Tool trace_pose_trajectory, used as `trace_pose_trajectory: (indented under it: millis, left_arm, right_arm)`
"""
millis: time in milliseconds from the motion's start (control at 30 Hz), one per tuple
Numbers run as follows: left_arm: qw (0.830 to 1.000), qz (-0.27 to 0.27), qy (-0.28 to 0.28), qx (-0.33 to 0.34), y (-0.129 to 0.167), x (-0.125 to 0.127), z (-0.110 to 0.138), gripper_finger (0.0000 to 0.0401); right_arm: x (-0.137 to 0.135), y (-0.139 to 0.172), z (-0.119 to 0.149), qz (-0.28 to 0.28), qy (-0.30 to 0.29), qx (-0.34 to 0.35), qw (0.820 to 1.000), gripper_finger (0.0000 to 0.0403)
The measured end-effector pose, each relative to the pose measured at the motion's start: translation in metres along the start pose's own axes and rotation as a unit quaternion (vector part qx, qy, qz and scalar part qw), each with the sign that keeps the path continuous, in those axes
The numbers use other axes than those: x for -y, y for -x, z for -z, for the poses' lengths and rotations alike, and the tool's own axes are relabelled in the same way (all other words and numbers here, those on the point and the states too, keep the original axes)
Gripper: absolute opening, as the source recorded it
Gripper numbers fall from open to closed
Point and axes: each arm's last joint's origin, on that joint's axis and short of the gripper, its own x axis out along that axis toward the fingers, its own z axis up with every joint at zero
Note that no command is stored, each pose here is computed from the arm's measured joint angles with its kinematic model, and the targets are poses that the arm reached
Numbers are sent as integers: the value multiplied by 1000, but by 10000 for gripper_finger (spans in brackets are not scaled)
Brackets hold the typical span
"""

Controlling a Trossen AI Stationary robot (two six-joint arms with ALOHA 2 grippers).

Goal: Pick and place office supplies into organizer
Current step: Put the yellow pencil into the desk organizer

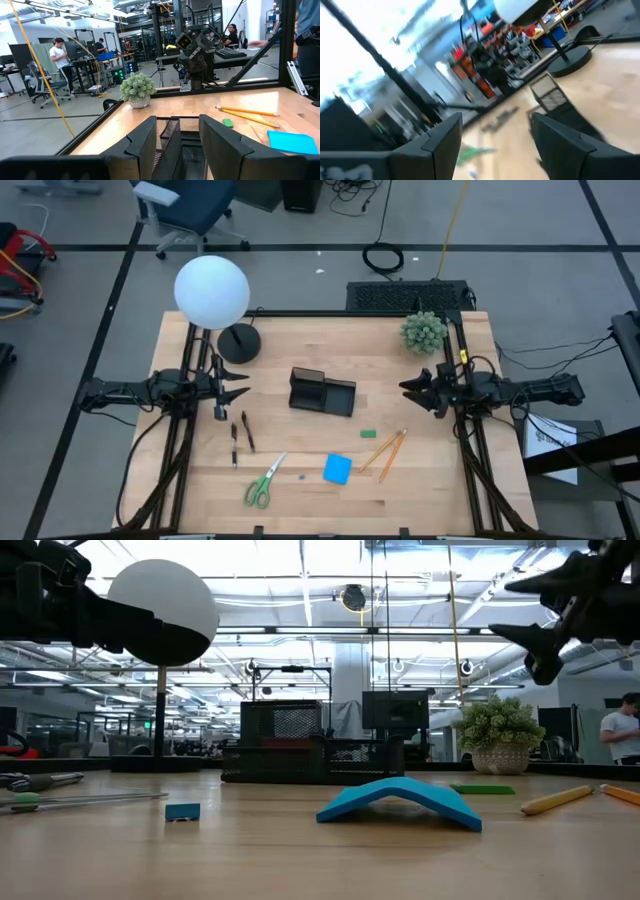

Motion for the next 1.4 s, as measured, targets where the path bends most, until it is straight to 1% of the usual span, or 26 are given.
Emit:
trace_pose_trajectory:
  millis: [100,167,233,300,400,600,700,733,933,1067,1133,1200,1267,1400]
  left_arm:
    - [1000,0,0,0,0,0,0,154]
    - [1000,0,0,0,0,0,0,154]
    - [1000,0,0,0,0,0,0,154]
    - [1000,0,0,0,0,0,0,154]
    - [1000,0,0,0,0,0,0,154]
    - [1000,0,0,0,0,0,0,154]
    - [1000,0,0,0,0,0,0,154]
    - [1000,0,0,0,0,0,0,154]
    - [1000,0,0,0,0,0,0,154]
    - [1000,0,0,0,0,0,0,154]
    - [1000,0,0,0,0,0,0,154]
    - [1000,0,0,0,0,0,0,154]
    - [1000,0,0,0,0,0,0,154]
    - [1000,0,0,0,0,0,0,154]
  right_arm:
    - [-3,0,-5,-2,-82,41,996,228]
    - [-3,0,-7,4,-123,61,991,227]
    - [-3,1,-9,6,-156,76,985,226]
    - [-3,1,-9,11,-172,83,981,227]
    - [-2,1,-9,15,-159,85,983,228]
    - [-2,1,-9,16,-152,88,984,225]
    - [-1,1,-9,28,-118,91,988,225]
    - [-1,1,-9,31,-118,95,988,225]
    - [-1,1,-10,34,-172,106,979,224]
    - [1,1,-9,46,-169,109,979,224]
    - [0,1,-10,43,-170,113,978,224]
    - [-2,1,-13,32,-158,125,979,224]
    - [-4,2,-16,29,-123,146,981,224]
    - [-7,5,-24,38,-130,214,967,224]
